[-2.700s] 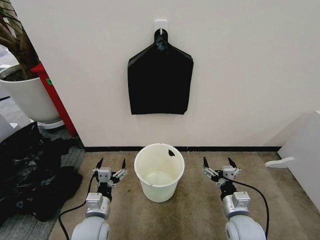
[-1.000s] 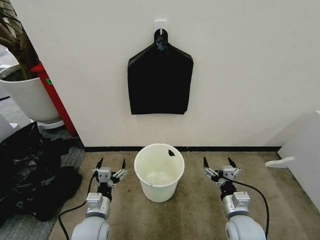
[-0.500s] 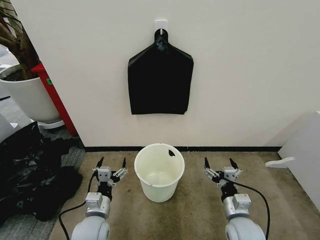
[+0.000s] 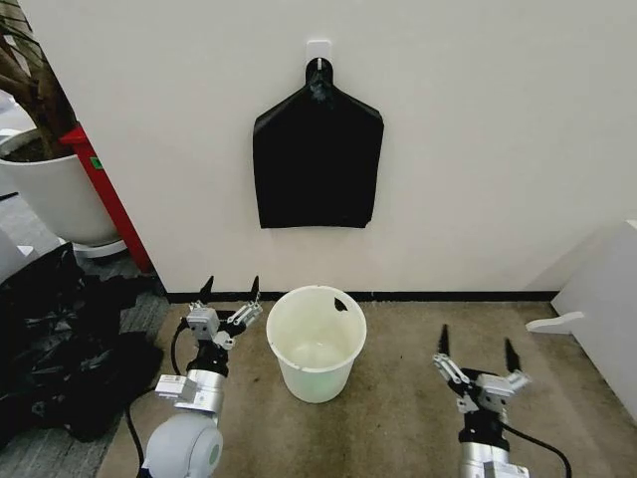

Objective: Place the garbage bag over the trash bin.

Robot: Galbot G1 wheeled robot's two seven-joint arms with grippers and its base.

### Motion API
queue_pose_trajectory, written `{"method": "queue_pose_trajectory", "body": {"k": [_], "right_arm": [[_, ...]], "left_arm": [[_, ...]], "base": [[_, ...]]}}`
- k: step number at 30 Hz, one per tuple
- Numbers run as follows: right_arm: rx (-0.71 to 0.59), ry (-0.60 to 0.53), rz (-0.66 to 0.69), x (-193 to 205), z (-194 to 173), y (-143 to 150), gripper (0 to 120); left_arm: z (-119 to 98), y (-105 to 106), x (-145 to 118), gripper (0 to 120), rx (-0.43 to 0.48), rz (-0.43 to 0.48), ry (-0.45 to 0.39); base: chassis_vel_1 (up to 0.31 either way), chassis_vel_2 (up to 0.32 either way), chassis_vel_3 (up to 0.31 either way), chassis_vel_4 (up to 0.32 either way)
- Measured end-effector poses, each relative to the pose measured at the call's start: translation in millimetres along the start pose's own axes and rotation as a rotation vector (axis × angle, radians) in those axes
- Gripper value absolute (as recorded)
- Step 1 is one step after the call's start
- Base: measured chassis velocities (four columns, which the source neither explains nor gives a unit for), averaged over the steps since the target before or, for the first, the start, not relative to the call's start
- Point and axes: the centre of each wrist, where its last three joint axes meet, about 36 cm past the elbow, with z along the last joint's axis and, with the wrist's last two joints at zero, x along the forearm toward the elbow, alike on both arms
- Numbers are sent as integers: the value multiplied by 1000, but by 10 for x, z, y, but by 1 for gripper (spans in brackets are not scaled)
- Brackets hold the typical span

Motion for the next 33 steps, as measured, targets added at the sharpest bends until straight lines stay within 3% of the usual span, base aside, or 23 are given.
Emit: {"method": "queue_pose_trajectory", "body": {"k": [19, 24, 33], "right_arm": [[-198, -27, -170, -899, -175, 175, 100], [-275, -64, -222, -1346, -258, 347, 100], [-541, -158, -364, -2277, -539, 765, 100]], "left_arm": [[-73, -4, 148, 100, -30, -30, -19], [-83, 21, 144, 100, -5, -44, -33], [-39, -7, 175, 100, 36, -49, -18]], "base": [[0, 0, 0, 0], [0, 0, 0, 0], [0, 0, 0, 0]]}}
